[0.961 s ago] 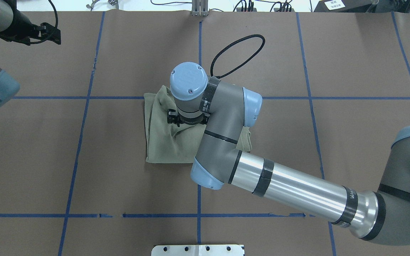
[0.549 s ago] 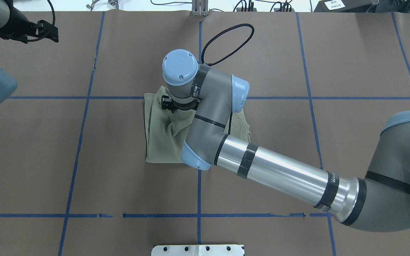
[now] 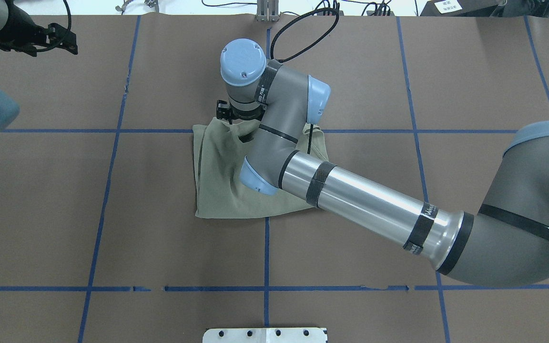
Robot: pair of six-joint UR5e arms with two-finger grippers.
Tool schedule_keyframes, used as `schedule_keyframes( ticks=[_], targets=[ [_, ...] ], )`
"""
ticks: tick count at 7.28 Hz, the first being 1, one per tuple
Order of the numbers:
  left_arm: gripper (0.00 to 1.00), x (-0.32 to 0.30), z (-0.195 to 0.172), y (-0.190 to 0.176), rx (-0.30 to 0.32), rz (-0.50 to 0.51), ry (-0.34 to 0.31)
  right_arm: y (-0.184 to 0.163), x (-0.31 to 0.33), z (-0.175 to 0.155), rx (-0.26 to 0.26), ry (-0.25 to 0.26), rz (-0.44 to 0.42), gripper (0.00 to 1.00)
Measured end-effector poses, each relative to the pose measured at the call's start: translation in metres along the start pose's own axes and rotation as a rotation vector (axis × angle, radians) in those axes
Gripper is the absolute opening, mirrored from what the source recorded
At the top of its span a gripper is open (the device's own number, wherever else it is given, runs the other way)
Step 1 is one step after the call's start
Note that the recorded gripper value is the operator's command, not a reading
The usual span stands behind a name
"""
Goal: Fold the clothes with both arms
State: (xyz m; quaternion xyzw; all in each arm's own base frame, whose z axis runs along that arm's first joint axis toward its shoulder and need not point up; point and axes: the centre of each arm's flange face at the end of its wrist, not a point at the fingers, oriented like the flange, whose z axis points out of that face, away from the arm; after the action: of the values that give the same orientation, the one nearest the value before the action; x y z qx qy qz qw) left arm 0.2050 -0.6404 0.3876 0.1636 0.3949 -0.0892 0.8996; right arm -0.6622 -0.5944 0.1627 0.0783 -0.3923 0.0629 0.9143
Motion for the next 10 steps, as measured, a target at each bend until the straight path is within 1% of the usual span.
schedule_keyframes(
  ticks=[2,3,4,5,6,7,9,10],
  targets=[
    [1.00,0.000,-0.006,-0.003,0.001,-0.003,0.007,-0.020,0.003,-0.007,0.028,-0.006,0.011,0.99],
    [1.00,0.001,-0.007,-0.004,0.004,-0.002,0.009,-0.035,0.006,-0.016,0.042,-0.010,0.010,0.99],
    [1.00,0.002,-0.007,-0.005,0.007,0.006,0.013,-0.055,0.018,-0.027,0.042,-0.007,0.000,1.00],
    [1.00,0.001,-0.008,-0.006,0.011,0.030,0.016,-0.080,0.041,-0.044,0.018,0.012,-0.015,1.00],
    [1.00,-0.002,-0.010,-0.007,0.014,0.058,0.017,-0.105,0.081,-0.069,-0.015,0.038,-0.045,1.00],
    [1.00,-0.013,-0.015,-0.010,0.015,0.085,0.016,-0.125,0.130,-0.092,-0.044,0.054,-0.074,1.00],
    [1.00,-0.068,-0.034,-0.019,0.004,0.164,0.011,-0.148,0.274,-0.120,-0.076,0.053,-0.124,1.00],
    [1.00,-0.107,-0.044,-0.019,0.006,0.230,-0.010,-0.152,0.353,-0.133,-0.090,0.055,-0.161,1.00]
  ],
)
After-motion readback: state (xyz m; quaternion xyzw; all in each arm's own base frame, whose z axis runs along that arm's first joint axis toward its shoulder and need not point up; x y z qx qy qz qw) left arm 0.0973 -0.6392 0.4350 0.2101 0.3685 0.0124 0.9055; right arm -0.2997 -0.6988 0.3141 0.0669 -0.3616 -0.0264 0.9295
